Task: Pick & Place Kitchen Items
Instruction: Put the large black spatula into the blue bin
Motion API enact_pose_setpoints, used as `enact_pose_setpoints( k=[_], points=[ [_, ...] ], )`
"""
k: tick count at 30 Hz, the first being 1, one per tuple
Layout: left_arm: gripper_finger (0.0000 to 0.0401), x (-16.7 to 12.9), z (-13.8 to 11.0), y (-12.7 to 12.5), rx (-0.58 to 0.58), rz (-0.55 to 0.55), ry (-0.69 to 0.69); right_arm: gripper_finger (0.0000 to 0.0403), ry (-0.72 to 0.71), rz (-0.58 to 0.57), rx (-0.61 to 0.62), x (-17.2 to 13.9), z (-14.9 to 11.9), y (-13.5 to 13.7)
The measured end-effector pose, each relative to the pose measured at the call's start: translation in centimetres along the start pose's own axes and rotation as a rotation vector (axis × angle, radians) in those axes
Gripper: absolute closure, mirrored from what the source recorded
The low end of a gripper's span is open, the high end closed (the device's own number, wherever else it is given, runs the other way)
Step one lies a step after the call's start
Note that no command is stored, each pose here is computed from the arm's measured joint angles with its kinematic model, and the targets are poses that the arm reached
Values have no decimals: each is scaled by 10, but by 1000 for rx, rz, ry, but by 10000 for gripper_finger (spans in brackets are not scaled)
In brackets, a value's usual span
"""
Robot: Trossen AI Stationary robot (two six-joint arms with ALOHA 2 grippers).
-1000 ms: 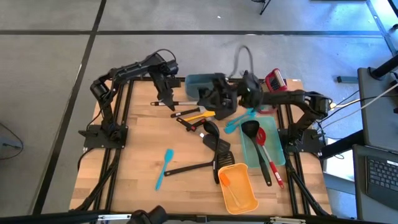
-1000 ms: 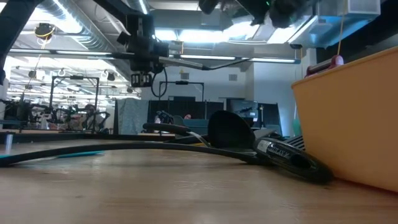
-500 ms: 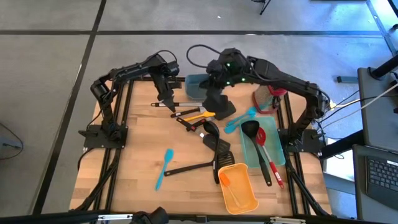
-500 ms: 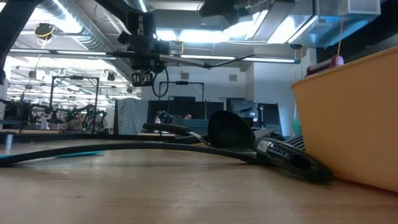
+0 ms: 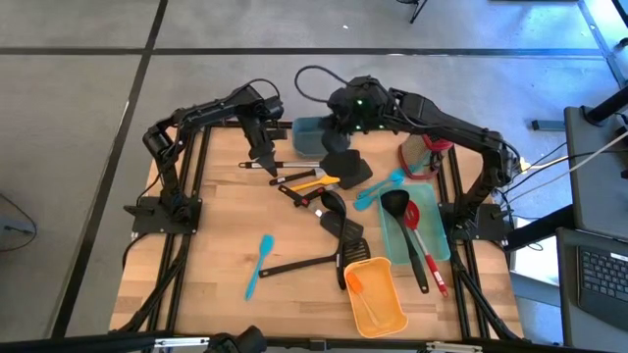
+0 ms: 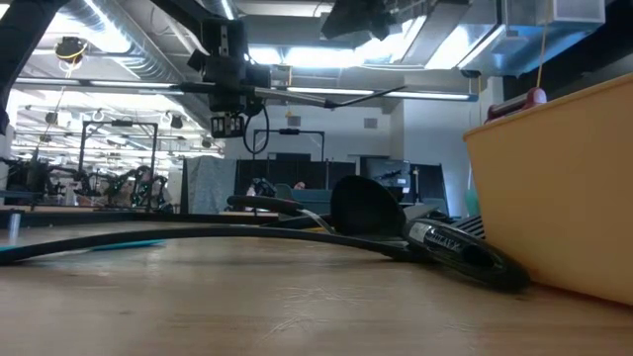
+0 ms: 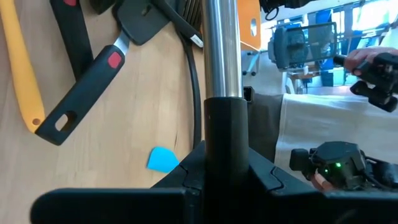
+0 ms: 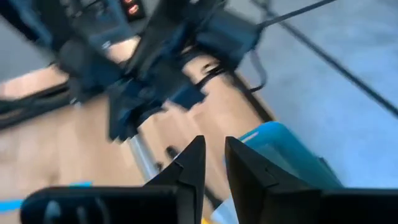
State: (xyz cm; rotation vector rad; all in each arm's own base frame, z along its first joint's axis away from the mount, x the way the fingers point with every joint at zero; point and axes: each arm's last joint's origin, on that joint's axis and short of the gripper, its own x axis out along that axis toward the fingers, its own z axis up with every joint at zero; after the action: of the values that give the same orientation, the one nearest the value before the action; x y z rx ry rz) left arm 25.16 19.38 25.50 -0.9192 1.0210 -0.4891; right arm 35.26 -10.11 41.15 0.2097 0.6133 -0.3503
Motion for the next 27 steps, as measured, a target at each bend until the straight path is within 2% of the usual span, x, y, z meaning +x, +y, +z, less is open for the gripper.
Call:
enact_pose_setpoints(
  k=[5, 11, 20, 27],
  points=[
    [355, 0, 1, 1, 13, 10, -3, 322, 89, 17, -33, 10, -9, 1],
    [355, 0, 1, 1, 20, 13, -6, 283, 167, 77, -91, 32, -18, 9],
    [355, 0, 1, 1, 19, 10, -7, 240, 229, 83, -309, 64, -33, 35],
    [355, 0, 1, 1, 15, 0, -11, 233, 217, 28, -528, 71, -40, 57]
  ],
)
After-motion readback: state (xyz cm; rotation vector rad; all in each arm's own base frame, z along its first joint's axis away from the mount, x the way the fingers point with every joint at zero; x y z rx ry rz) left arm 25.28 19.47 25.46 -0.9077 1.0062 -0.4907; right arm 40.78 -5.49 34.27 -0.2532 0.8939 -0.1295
